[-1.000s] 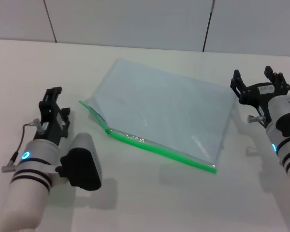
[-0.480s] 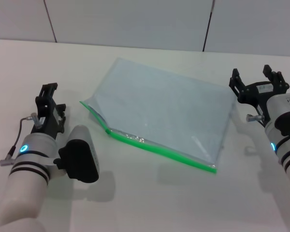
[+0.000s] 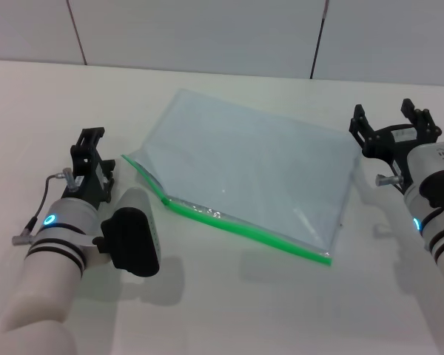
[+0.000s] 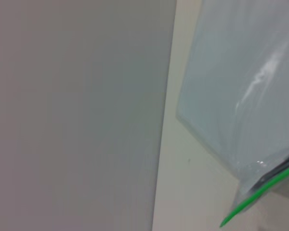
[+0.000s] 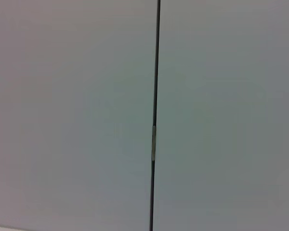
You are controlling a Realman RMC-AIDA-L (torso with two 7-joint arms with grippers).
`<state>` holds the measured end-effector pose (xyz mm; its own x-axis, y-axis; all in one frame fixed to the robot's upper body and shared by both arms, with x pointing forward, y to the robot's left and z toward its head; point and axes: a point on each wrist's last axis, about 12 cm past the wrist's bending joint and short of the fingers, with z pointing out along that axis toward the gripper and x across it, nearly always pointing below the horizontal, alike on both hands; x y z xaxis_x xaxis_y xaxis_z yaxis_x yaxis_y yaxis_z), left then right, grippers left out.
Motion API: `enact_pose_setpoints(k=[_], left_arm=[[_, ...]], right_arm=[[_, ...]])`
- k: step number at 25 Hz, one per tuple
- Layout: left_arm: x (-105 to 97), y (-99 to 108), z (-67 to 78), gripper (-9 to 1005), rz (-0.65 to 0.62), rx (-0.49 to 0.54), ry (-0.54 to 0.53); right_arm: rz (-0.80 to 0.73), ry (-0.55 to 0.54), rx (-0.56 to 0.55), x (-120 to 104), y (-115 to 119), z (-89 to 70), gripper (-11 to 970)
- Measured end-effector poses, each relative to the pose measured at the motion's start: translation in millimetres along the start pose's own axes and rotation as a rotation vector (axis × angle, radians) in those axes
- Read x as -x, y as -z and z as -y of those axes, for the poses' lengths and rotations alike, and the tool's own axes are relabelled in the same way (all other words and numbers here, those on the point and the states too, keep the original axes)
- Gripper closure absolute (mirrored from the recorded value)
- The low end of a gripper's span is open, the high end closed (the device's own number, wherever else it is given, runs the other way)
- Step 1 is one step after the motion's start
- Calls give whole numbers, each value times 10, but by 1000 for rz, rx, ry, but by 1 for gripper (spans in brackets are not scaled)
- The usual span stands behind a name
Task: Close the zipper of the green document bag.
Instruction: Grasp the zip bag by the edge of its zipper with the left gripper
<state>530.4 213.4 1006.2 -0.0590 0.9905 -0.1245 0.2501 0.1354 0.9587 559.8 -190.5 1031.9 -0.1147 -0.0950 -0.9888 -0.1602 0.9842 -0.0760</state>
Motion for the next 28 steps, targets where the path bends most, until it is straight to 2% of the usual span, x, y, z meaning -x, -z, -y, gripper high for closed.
enact_pose_setpoints(k=[28], left_arm=[[139,-87,-9,321,89,-43,-104]], right_arm=[[2,-1,3,9,-5,-13,160]])
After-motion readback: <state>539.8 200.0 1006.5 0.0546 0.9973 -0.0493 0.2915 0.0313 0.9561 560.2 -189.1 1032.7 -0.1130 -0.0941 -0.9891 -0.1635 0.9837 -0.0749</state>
